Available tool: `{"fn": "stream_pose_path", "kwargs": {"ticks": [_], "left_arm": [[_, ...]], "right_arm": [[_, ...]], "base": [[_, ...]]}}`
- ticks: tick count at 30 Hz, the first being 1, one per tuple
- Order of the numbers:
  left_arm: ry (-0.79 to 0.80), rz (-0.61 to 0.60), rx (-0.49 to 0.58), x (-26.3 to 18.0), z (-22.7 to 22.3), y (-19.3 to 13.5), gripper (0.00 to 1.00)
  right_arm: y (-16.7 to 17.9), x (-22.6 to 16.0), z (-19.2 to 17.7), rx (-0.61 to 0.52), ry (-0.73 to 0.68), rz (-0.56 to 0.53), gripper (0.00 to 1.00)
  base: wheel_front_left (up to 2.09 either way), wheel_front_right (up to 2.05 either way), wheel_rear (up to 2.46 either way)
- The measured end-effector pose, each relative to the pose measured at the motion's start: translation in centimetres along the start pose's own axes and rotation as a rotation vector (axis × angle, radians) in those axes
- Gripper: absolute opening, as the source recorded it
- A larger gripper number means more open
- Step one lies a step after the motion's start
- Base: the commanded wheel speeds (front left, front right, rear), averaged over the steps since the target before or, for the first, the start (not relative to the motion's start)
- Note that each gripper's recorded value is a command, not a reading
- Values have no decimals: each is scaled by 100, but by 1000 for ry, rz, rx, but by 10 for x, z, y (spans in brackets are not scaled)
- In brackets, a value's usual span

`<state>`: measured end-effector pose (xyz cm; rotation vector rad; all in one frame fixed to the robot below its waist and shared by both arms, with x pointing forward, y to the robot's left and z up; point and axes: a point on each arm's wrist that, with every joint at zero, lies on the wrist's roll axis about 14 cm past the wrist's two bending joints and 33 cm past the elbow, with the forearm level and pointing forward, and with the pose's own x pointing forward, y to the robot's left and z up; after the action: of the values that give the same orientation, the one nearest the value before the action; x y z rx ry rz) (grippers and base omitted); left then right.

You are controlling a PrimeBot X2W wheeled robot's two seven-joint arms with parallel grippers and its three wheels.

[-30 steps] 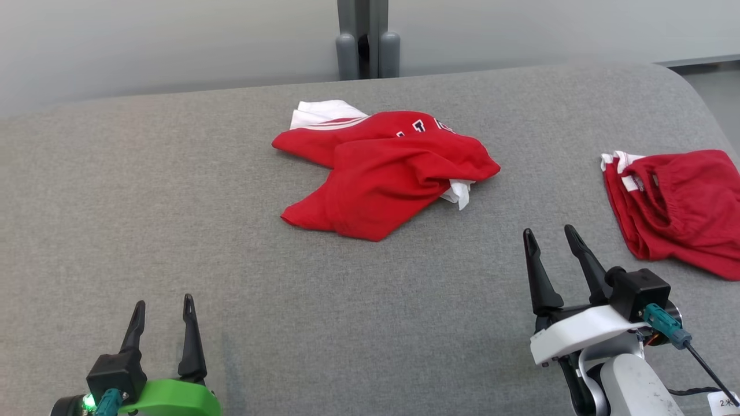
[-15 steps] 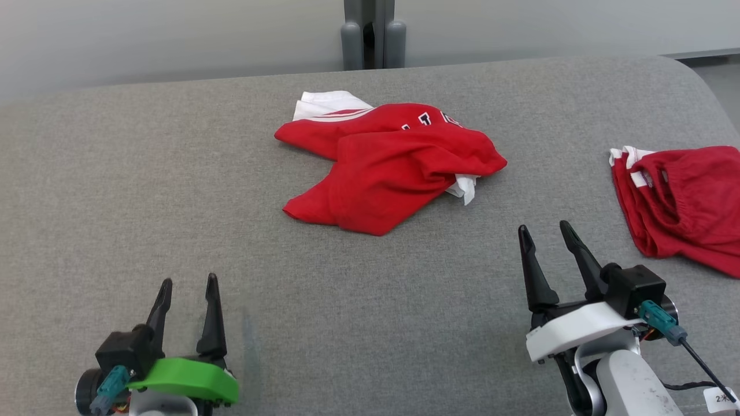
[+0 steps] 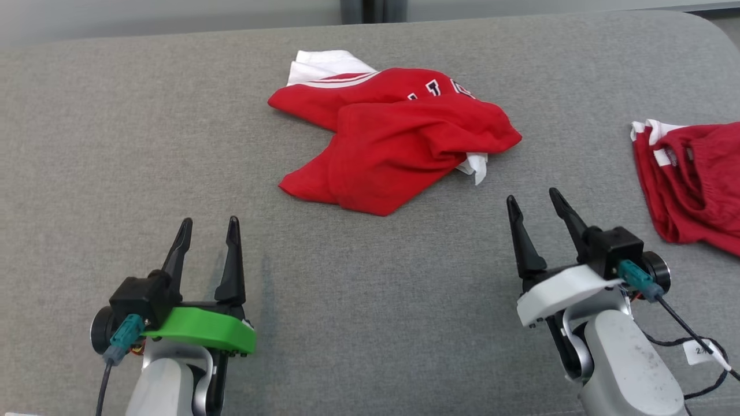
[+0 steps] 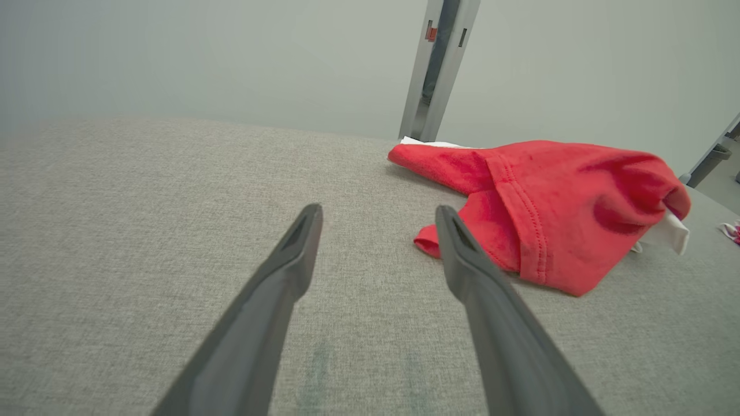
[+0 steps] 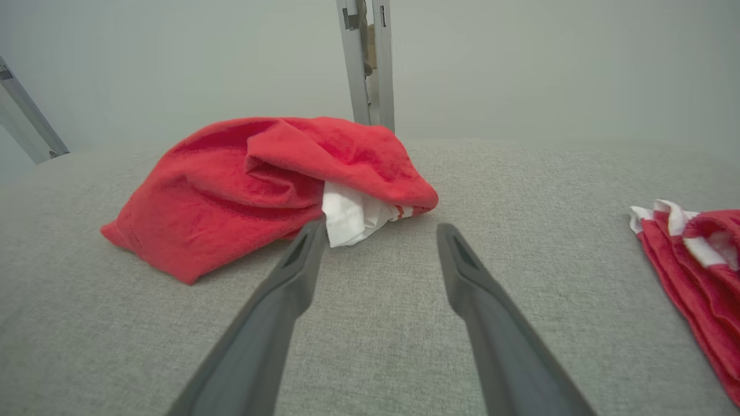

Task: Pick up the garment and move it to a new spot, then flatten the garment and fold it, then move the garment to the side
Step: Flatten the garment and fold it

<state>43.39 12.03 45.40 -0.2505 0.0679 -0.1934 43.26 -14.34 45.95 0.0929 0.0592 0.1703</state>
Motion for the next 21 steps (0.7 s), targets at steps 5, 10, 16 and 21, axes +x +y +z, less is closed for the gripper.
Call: {"fn": "stream_pose_path", "kwargs": {"ticks": [5,10,16,21], "left_arm": [[4,26,5,-3,-1,10,100],[12,98,2,-14,-2,33,100],[19,164,1,-25,-4,54,100],[36,183,-1,-27,-10,60,100]], "right_arm": [[-2,25,-19,-17,59,3,100],[10,47,-35,-29,102,37,100],[25,62,-51,-30,134,77,100],[22,69,-55,-20,132,68,0]], "base": [[0,0,0],[0,0,0],[0,0,0],[0,0,0]]}}
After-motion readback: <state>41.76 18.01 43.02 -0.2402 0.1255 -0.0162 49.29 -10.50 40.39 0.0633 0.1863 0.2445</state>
